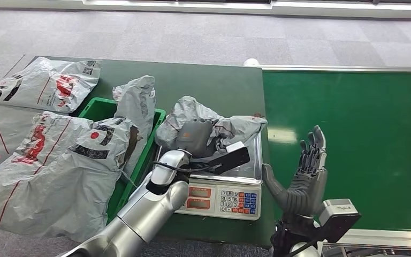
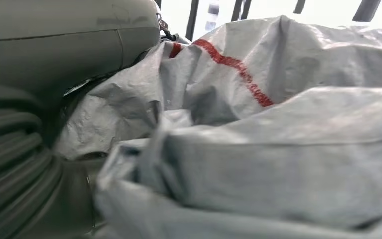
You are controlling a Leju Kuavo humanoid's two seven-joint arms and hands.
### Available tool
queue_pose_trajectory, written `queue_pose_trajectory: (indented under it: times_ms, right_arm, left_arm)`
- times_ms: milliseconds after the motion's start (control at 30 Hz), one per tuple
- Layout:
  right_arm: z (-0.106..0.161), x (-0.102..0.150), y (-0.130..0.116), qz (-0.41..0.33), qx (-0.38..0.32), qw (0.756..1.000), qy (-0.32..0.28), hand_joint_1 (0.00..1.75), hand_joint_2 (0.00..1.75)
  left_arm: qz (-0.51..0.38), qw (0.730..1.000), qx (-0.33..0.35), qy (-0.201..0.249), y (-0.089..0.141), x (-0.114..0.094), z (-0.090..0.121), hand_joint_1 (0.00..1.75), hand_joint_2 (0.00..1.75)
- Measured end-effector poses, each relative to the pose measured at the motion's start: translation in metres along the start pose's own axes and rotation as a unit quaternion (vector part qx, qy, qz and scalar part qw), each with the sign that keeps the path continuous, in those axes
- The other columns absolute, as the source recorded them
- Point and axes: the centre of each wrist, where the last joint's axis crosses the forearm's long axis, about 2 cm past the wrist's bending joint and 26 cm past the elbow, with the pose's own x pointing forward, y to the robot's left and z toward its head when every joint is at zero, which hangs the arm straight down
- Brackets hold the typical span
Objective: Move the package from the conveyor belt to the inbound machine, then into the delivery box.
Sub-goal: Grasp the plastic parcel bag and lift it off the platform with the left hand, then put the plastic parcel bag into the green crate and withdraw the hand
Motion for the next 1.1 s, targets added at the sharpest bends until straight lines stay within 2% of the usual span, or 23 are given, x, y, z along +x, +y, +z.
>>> queue_pose_trajectory:
  times_ms: [100,167,233,333,433,500,600,700,733,833,867,1000,1100]
  right_arm:
    - [0.004,-0.001,-0.005,0.017,-0.019,1.0,0.009,0.0,1.75]
    - [0.008,-0.002,-0.008,0.025,-0.033,0.999,0.016,0.0,1.75]
    - [0.011,-0.002,-0.011,0.031,-0.048,0.998,0.022,0.0,1.75]
    - [0.013,-0.004,-0.015,0.037,-0.064,0.997,0.029,0.0,1.75]
    - [0.017,-0.006,-0.019,0.044,-0.074,0.996,0.037,0.0,1.75]
    - [0.02,-0.007,-0.021,0.05,-0.076,0.995,0.042,0.0,1.75]
    - [0.023,-0.008,-0.024,0.054,-0.074,0.995,0.047,0.0,1.75]
    - [0.025,-0.01,-0.025,0.051,-0.063,0.995,0.059,0.0,1.75]
    - [0.027,-0.01,-0.025,0.049,-0.057,0.995,0.063,0.0,1.75]
    - [0.032,-0.012,-0.026,0.045,-0.036,0.996,0.074,0.0,1.75]
    - [0.034,-0.013,-0.026,0.044,-0.03,0.996,0.077,0.0,1.75]
    - [0.038,-0.014,-0.025,0.043,-0.017,0.995,0.084,0.0,1.75]
    - [0.041,-0.015,-0.025,0.045,-0.014,0.995,0.089,0.0,1.75]
  left_arm:
    - [-0.037,0.988,0.146,-0.033,0.044,0.002,-0.001,1.75,1.75]
    - [-0.074,0.963,0.254,-0.048,0.079,-0.001,0.003,1.75,1.75]
    - [-0.098,0.934,0.34,-0.048,0.111,-0.01,0.01,1.75,1.75]
    - [-0.105,0.904,0.415,-0.022,0.146,-0.033,0.024,1.75,1.75]
    - [-0.096,0.893,0.438,0.038,0.167,-0.063,0.036,1.75,1.75]
    - [-0.088,0.892,0.434,0.085,0.176,-0.084,0.044,1.75,1.75]
    - [-0.085,0.889,0.432,0.128,0.182,-0.105,0.053,1.75,1.75]
    - [-0.061,0.905,0.363,0.213,0.182,-0.125,0.055,1.75,1.75]
    - [-0.047,0.912,0.324,0.246,0.178,-0.136,0.056,1.66,1.75]
    - [0.006,0.928,0.216,0.305,0.154,-0.173,0.065,0.68,1.75]
    - [0.023,0.929,0.193,0.314,0.145,-0.184,0.07,0.44,1.75]
    - [0.056,0.926,0.157,0.338,0.121,-0.207,0.085,0.0,1.75]
    - [0.079,0.924,0.15,0.342,0.113,-0.212,0.092,0.0,1.75]
